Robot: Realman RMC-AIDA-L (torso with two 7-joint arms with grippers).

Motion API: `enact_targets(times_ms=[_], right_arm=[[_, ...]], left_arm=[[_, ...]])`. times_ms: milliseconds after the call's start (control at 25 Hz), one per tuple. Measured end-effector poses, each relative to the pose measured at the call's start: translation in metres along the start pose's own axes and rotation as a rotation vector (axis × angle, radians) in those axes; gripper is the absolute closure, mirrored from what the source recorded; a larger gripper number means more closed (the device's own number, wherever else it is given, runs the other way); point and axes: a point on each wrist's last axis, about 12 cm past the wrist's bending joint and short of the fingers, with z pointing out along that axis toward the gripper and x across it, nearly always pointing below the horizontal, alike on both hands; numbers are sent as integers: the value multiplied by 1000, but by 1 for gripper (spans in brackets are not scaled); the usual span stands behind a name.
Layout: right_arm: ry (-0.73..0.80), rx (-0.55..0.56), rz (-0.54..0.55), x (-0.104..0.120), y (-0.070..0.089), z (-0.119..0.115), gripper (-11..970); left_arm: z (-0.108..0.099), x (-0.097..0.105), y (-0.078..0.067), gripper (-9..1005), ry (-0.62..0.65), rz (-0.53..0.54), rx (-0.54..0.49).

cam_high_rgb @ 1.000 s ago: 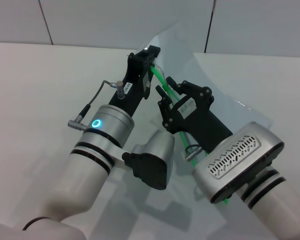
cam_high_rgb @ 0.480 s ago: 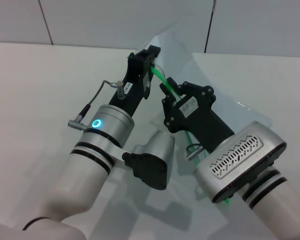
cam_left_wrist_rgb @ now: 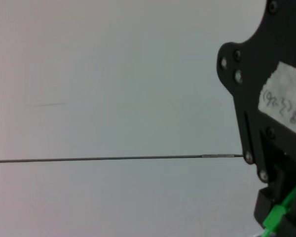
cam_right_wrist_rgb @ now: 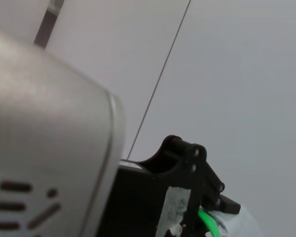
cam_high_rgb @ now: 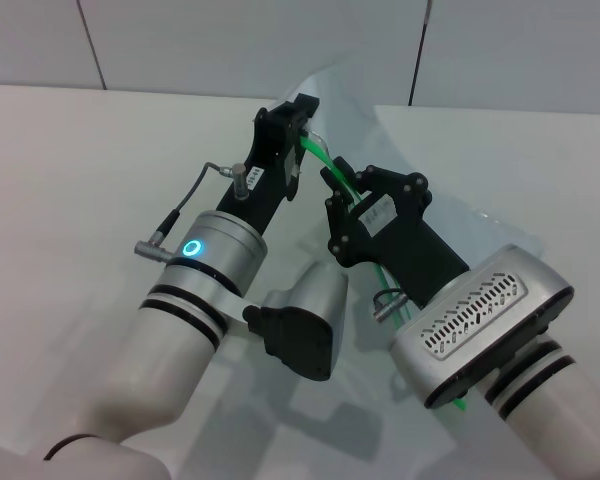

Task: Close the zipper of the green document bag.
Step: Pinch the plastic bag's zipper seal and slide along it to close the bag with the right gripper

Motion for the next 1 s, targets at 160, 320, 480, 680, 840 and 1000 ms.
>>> enact_targets(times_ms=[160,320,480,680,840,1000], right_arm=[[0,0,1,0,0,0,875],[0,-1,0,0,0,0,877],[0,-1,0,0,0,0,878],[2,0,0,0,0,0,875],[4,2,0,1,0,-1,880],[5,2,0,1,0,-1,881]], left_arm=[[0,0,0,944,0,0,1],[0,0,0,944,2,-2,1],[0,0,0,944,3,-5,0],[0,1,1,943,8,-10,-5],[0,1,1,944,12,-14,-6],[0,1,1,944,15,-18,-9]])
